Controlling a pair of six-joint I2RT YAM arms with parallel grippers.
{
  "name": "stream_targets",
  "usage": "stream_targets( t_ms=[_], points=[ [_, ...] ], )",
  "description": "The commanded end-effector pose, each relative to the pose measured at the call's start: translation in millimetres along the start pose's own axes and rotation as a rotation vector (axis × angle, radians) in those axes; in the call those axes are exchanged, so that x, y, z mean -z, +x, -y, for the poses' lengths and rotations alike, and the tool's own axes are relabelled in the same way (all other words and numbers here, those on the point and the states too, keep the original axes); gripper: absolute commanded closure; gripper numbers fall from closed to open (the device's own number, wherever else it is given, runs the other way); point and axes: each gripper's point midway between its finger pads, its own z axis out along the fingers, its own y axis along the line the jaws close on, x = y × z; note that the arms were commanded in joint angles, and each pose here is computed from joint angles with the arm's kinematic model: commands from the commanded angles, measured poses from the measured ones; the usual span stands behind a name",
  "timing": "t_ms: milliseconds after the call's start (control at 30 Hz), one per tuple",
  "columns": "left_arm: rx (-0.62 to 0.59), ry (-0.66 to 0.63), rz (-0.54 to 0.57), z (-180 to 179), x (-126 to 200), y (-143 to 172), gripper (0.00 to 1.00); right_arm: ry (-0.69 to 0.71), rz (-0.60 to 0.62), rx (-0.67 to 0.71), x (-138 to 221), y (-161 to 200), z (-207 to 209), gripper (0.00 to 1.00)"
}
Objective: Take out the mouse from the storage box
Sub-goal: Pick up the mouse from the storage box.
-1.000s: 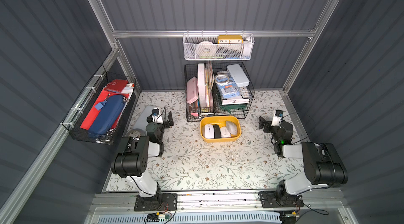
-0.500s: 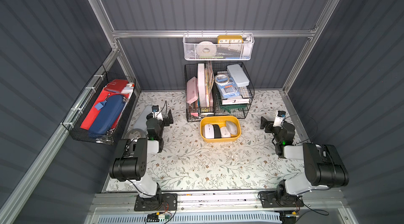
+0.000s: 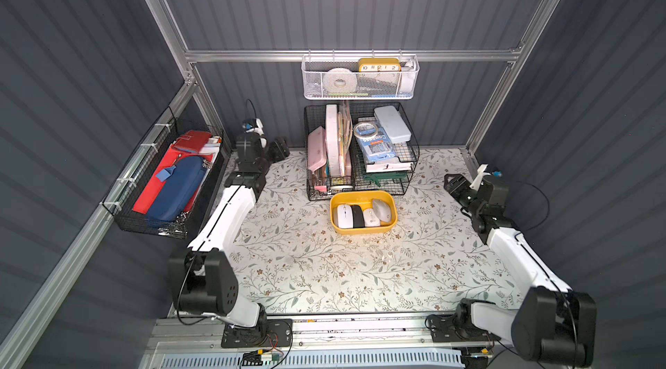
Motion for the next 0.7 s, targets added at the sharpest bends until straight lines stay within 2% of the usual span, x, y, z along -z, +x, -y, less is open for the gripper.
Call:
stream_targets(
  t_ms=[0, 67, 100, 133, 167, 200, 233, 267, 300, 367, 433, 567, 600, 633, 667],
  points=[
    [0.03, -0.015, -0.234, 68, 26, 66, 0.55, -0.002, -0.217, 0.02, 9, 37, -17, 0.35],
    [0.026, -0.032, -0.242, 129, 64, 79, 0.62, 0.023, -0.223, 0.064, 15, 40, -18, 0.32],
    [0.058, -0.059, -0.284, 141, 75, 93, 0.7, 0.026, -0.225, 0.082, 18, 41, -19, 0.32],
    [0.092, -0.069, -0.364, 151, 81, 114, 0.9, 0.026, -0.227, 0.097, 20, 42, -21, 0.32],
    [0.081, -0.033, -0.464, 166, 85, 139, 0.95, 0.024, -0.227, 0.103, 20, 44, -23, 0.32],
    [0.072, -0.036, -0.55, 174, 86, 163, 0.95, 0.011, -0.23, 0.106, 20, 45, -26, 0.33],
    [0.058, -0.06, -0.625, 184, 89, 189, 0.9, -0.012, -0.238, 0.111, 20, 47, -31, 0.33],
    [0.012, -0.069, -0.679, 198, 93, 212, 0.79, -0.035, -0.248, 0.112, 21, 49, -36, 0.33],
    [-0.029, -0.096, -0.71, 208, 95, 230, 0.74, -0.053, -0.258, 0.114, 21, 50, -40, 0.33],
    [-0.099, -0.232, -0.785, 204, 91, 263, 0.67, -0.079, -0.275, 0.116, 23, 53, -46, 0.33],
    [-0.11, -0.349, -0.833, 195, 79, 283, 0.64, -0.117, -0.256, 0.122, 31, 49, -56, 0.32],
    [-0.161, -0.327, -0.881, 206, 55, 305, 0.58, -0.141, -0.252, 0.134, 35, 50, -63, 0.3],
    [-0.169, -0.318, -0.883, 208, 53, 306, 0.46, -0.143, -0.252, 0.136, 36, 50, -63, 0.29],
    [-0.17, -0.315, -0.885, 207, 53, 304, 0.22, -0.147, -0.25, 0.139, 36, 50, -64, 0.29],
    [-0.178, -0.32, -0.878, 202, 51, 300, 0.2, -0.149, -0.247, 0.142, 37, 50, -64, 0.28]
  ],
)
